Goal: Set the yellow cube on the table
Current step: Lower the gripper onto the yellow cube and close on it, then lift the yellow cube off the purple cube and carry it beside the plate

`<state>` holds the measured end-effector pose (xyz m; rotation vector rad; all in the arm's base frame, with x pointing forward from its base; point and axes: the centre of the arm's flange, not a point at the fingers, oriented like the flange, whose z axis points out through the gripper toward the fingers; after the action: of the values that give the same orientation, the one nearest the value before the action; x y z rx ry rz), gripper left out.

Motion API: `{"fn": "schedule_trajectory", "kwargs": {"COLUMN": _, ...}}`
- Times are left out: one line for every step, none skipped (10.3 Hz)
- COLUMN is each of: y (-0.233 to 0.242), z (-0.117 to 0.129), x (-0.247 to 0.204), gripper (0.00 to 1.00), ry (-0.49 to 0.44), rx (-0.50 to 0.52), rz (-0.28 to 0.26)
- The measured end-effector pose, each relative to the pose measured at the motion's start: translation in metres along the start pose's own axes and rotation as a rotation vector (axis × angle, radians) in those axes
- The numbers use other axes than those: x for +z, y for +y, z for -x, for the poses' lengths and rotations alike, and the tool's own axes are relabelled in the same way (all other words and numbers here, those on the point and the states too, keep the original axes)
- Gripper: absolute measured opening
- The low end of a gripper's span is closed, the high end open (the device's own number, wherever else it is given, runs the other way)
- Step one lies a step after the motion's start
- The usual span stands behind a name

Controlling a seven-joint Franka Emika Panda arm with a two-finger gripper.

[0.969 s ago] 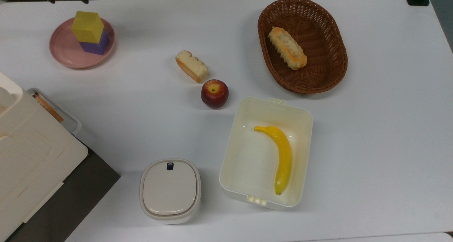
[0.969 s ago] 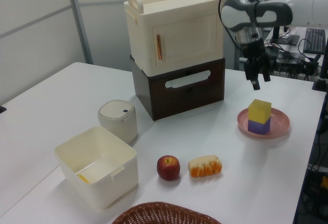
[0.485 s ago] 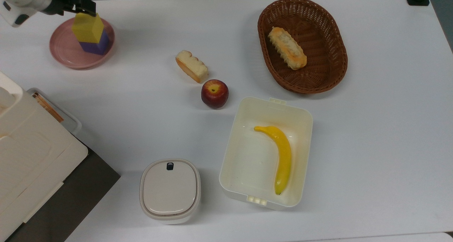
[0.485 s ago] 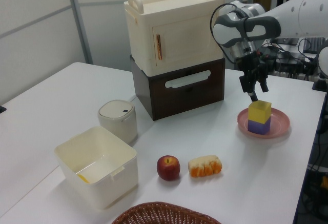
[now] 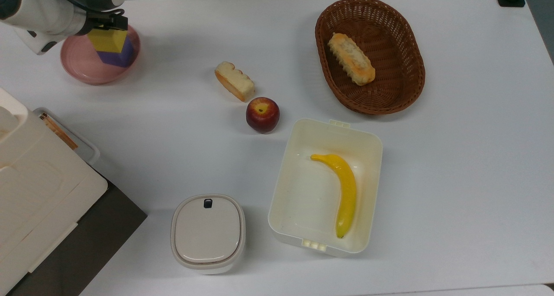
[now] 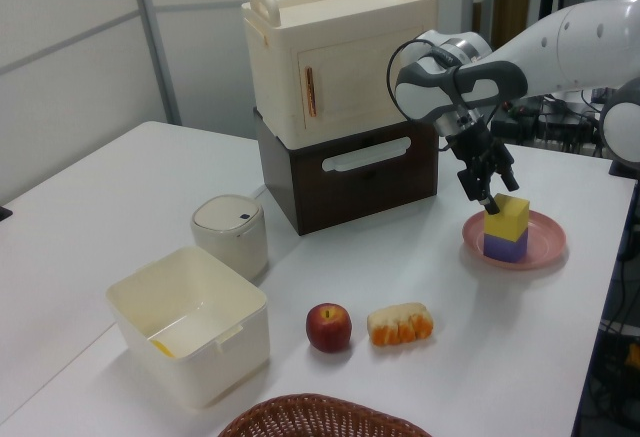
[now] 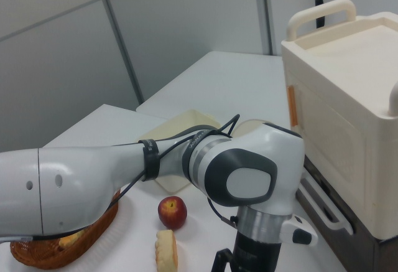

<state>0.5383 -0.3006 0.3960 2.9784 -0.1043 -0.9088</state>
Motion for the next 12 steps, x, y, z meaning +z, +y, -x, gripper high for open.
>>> {"fn": "schedule_trajectory", "kwargs": {"y": 0.001, "z": -0.001, "x": 0.003, "gripper": 0.96, "ry": -0.009, "rx": 0.001, "rz": 0.010}}
{"fn": "schedule_trajectory", "kwargs": {"y": 0.002, "z": -0.002, "x": 0.006, "gripper": 0.95, "ry": -0.015, "rx": 0.000, "rz": 0.016}}
{"fn": "schedule_trajectory", "kwargs": {"y": -0.001, "z": -0.004, "x": 0.008, "gripper": 0.83, "ry": -0.017, "rx": -0.005, "rz": 0.021}}
{"fn": "schedule_trajectory", "kwargs": {"y": -0.005, "z": -0.006, "x": 0.007, "gripper": 0.65, "ry": -0.017, "rx": -0.011, "rz": 0.026}}
{"fn": "schedule_trajectory", "kwargs": {"y": -0.008, "z": -0.007, "x": 0.004, "gripper": 0.52, "ry": -0.015, "rx": -0.016, "rz": 0.038}}
{"fn": "schedule_trajectory", "kwargs": {"y": -0.012, "z": -0.008, "x": 0.002, "gripper": 0.52, "ry": -0.015, "rx": -0.020, "rz": 0.041}}
{"fn": "schedule_trajectory", "kwargs": {"y": -0.014, "z": -0.009, "x": 0.001, "gripper": 0.50, "ry": -0.013, "rx": -0.025, "rz": 0.045}}
{"fn": "schedule_trajectory", "kwargs": {"y": -0.018, "z": -0.009, "x": -0.003, "gripper": 0.47, "ry": -0.008, "rx": -0.029, "rz": 0.050}}
{"fn": "schedule_trajectory", "kwargs": {"y": -0.023, "z": -0.010, "x": -0.009, "gripper": 0.47, "ry": 0.004, "rx": -0.034, "rz": 0.059}}
{"fn": "schedule_trajectory", "kwargs": {"y": -0.027, "z": -0.009, "x": -0.020, "gripper": 0.47, "ry": 0.023, "rx": -0.038, "rz": 0.071}}
{"fn": "schedule_trajectory", "kwargs": {"y": -0.034, "z": -0.008, "x": -0.035, "gripper": 0.47, "ry": 0.049, "rx": -0.044, "rz": 0.087}}
{"fn": "schedule_trajectory", "kwargs": {"y": -0.043, "z": -0.008, "x": -0.045, "gripper": 0.47, "ry": 0.066, "rx": -0.055, "rz": 0.100}}
